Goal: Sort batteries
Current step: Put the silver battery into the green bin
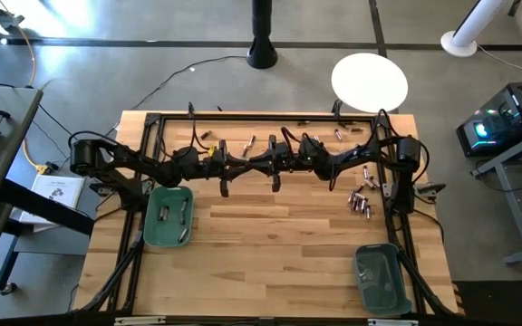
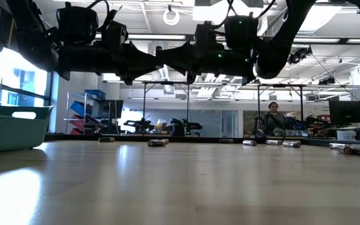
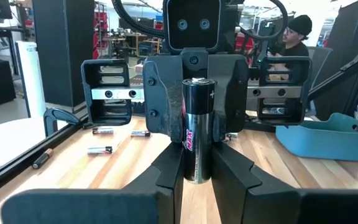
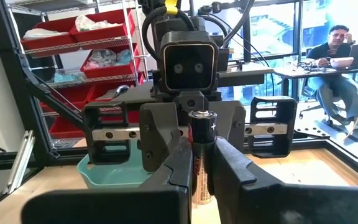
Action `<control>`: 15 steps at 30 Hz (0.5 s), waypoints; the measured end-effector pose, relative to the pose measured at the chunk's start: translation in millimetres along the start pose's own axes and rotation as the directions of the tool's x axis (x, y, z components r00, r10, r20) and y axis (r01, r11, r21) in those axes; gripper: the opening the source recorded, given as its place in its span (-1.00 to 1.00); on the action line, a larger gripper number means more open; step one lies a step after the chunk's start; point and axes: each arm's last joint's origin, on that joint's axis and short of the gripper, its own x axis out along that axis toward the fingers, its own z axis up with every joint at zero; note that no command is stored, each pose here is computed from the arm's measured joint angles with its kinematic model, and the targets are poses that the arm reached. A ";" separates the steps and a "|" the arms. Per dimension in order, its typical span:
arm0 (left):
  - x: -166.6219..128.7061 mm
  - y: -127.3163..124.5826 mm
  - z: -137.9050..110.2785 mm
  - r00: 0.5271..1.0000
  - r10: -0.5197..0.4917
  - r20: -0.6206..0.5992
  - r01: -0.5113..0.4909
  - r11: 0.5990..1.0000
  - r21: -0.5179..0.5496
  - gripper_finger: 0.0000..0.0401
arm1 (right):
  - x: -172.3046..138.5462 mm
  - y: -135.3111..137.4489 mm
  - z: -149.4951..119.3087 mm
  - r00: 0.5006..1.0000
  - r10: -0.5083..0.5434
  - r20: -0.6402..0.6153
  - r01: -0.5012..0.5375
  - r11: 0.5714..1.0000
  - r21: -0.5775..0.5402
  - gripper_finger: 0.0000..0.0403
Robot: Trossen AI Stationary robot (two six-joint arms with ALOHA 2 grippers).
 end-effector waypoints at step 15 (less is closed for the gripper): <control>-0.1 -0.2 -5.4 0.998 0.006 -0.057 -0.006 1.000 -0.002 -0.81 | -0.9 -3.5 -5.1 0.998 -0.014 -0.055 0.015 1.000 0.026 -0.53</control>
